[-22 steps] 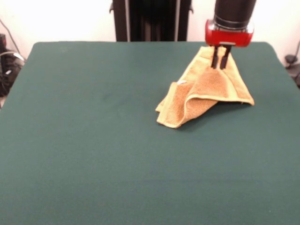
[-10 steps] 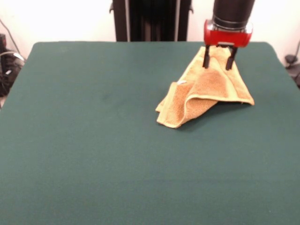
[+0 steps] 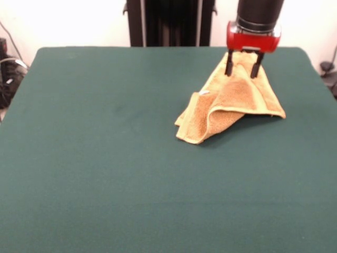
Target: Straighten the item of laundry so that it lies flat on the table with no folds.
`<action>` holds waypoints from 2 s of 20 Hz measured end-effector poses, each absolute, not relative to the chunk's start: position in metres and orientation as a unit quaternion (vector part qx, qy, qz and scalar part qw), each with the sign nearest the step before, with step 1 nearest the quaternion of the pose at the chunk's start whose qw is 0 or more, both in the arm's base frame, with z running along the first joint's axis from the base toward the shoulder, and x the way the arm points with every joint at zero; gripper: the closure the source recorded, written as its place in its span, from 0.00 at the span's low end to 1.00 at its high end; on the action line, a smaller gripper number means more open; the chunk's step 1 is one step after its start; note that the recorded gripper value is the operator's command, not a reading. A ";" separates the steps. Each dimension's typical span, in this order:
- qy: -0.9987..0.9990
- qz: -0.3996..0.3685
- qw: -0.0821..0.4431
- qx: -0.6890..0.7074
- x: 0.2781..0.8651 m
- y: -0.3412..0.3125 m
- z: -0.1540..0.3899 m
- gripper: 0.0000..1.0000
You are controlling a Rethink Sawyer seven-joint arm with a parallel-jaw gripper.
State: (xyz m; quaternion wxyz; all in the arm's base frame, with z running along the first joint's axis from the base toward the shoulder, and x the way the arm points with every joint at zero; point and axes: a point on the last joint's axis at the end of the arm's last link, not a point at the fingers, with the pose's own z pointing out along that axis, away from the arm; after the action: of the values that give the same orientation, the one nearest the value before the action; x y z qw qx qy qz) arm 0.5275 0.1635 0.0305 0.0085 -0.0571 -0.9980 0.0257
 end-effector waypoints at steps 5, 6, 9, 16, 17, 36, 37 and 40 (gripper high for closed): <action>-0.998 0.031 0.004 -0.054 0.529 0.163 0.032 0.00; -0.998 0.031 0.004 -0.054 0.529 0.164 0.032 0.00; -0.998 0.031 -0.001 -0.050 0.533 0.167 0.033 0.00; -0.998 0.030 -0.011 -0.046 0.546 0.171 0.033 0.00; -0.998 0.030 -0.012 -0.046 0.547 0.171 0.032 0.00; -0.998 0.036 0.001 -0.048 0.554 0.162 -0.001 0.00; -0.998 0.036 0.000 -0.048 0.555 0.162 -0.001 0.00; -0.998 0.037 -0.001 -0.047 0.556 0.163 -0.002 0.00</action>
State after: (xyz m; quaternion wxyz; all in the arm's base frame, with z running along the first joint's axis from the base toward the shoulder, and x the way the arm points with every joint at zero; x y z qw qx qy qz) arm 0.5565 0.1625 -0.0020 -0.0009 -0.0468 -0.9982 0.0366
